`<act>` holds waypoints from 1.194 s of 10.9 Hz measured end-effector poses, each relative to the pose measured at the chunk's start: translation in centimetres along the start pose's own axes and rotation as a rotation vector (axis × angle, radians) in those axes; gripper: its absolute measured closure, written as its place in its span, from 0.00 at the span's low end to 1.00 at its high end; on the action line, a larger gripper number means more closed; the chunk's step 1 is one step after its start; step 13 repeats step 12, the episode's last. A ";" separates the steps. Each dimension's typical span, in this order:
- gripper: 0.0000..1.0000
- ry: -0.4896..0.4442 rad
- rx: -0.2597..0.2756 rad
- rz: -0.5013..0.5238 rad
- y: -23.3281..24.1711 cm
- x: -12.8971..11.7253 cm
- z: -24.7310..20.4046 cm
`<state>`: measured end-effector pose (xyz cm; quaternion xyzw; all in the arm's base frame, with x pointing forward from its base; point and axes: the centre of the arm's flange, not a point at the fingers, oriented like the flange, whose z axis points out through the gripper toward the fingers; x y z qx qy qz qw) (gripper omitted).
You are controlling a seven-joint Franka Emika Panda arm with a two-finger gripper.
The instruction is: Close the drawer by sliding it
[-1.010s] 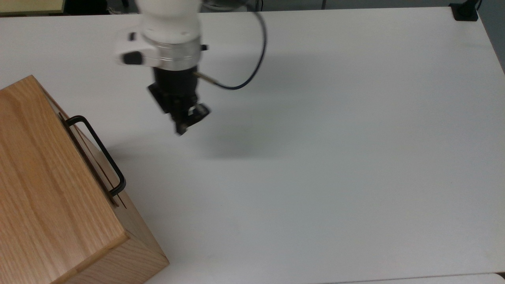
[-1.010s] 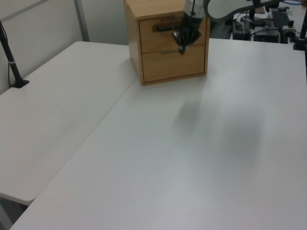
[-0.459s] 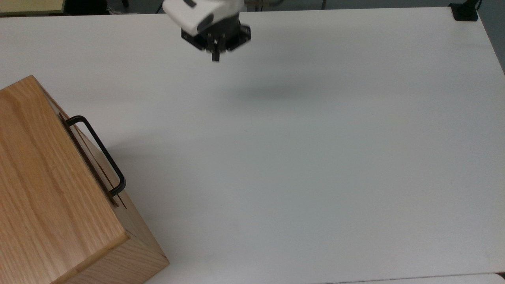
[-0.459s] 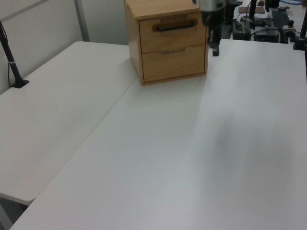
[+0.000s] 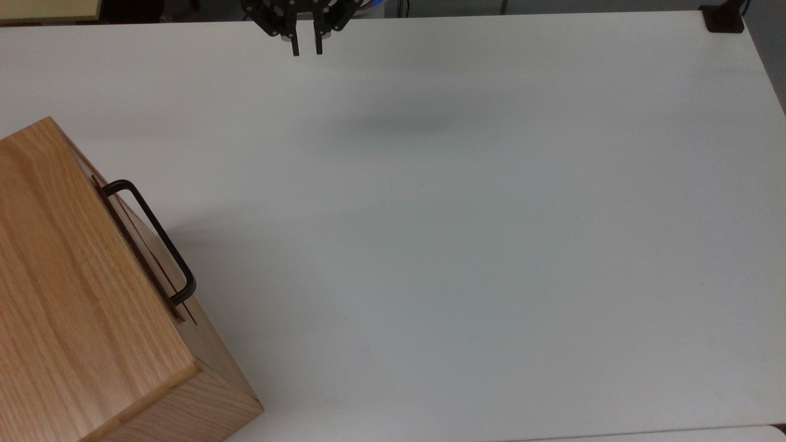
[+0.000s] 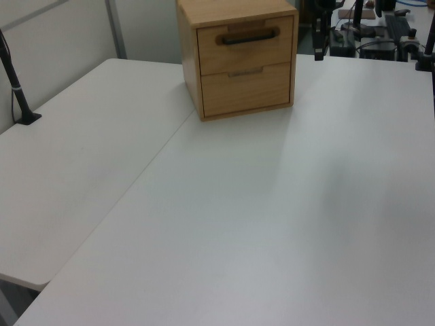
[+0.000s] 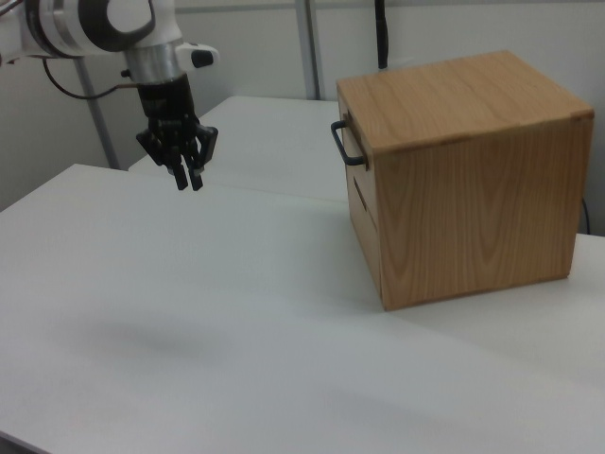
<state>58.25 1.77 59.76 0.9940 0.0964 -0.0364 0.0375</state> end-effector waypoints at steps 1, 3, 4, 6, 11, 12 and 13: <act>0.66 -0.011 0.002 0.003 0.2 0.1 0.5; 0.38 -0.016 0.003 0.003 0.2 0.2 0.8; 0.22 -0.015 0.002 0.003 0.2 0.2 0.8; 0.00 -0.009 0.002 0.033 0.6 0.1 0.5; 0.00 0.024 0.001 0.169 2.2 -0.6 -0.6; 0.00 0.043 -0.001 0.180 2.6 -0.5 -0.8; 0.00 0.043 -0.001 0.180 2.6 -0.5 -0.8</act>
